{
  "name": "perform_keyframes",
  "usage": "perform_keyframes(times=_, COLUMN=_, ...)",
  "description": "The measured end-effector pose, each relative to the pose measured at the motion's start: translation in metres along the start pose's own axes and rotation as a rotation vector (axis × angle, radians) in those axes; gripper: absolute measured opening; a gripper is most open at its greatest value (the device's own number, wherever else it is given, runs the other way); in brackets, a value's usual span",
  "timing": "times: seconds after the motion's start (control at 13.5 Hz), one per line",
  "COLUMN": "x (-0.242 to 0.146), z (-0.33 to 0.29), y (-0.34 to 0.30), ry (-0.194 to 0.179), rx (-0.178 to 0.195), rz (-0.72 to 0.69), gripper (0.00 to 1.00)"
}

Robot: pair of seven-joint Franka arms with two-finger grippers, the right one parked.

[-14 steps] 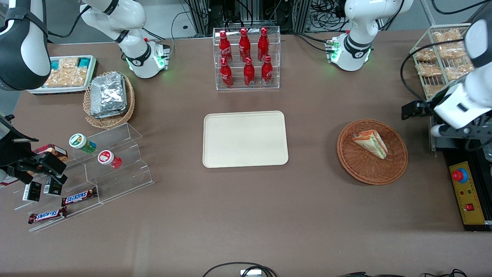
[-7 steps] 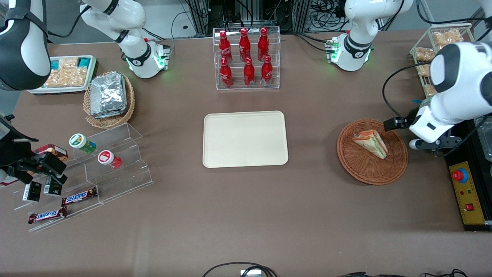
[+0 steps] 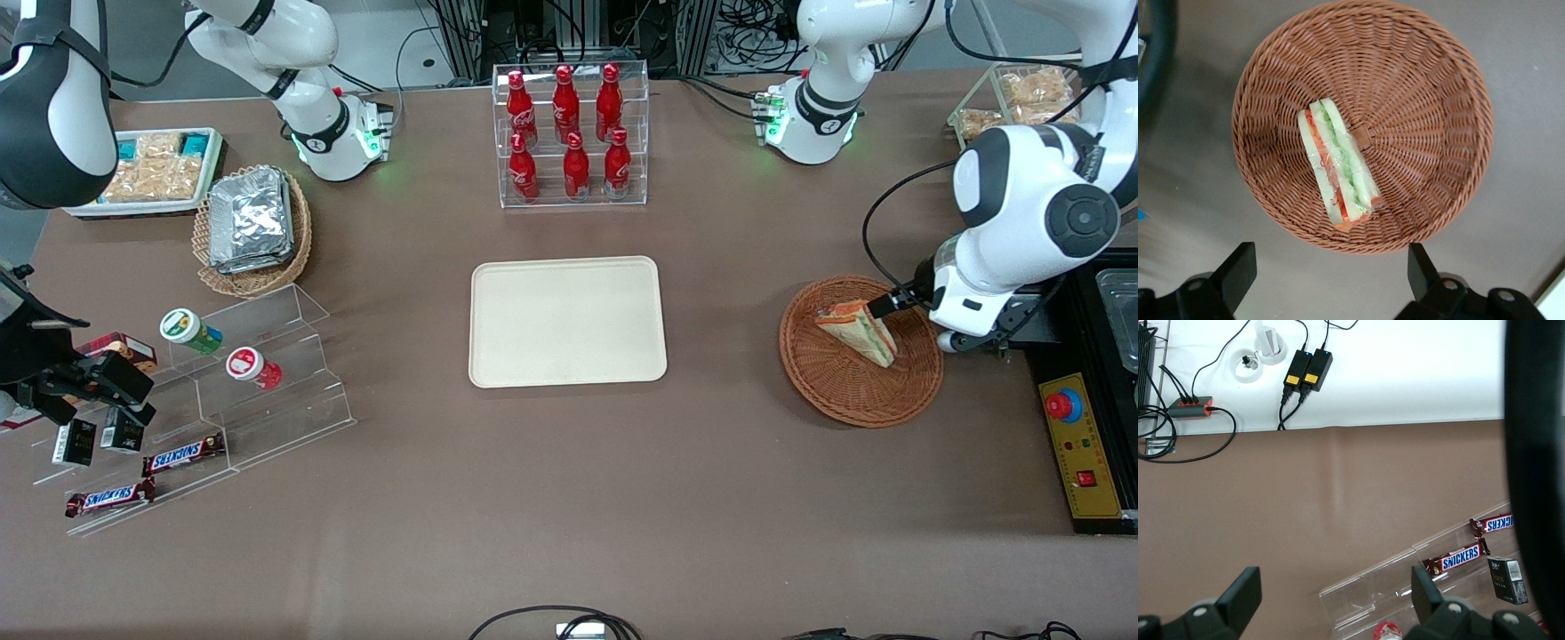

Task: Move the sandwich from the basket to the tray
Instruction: 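Lower the left gripper and close it on the sandwich wedge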

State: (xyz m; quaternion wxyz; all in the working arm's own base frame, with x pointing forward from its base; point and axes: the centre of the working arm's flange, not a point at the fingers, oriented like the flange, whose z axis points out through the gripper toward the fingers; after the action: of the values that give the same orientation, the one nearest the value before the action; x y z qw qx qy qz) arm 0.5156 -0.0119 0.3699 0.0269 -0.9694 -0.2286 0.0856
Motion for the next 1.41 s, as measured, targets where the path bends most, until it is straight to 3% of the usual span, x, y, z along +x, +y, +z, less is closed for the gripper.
perform_keyframes(times=0.3, x=-0.003, z=0.021, y=-0.001, ry=0.026, rx=-0.017, rz=-0.125, gripper=1.00)
perform_keyframes(times=0.81, x=-0.011, z=0.067, y=-0.007, ry=0.104, rx=-0.078, rz=-0.269, gripper=1.00)
perform_keyframes(times=1.41, x=-0.019, z=0.128, y=-0.012, ry=0.140, rx=-0.124, rz=-0.301, gripper=1.00)
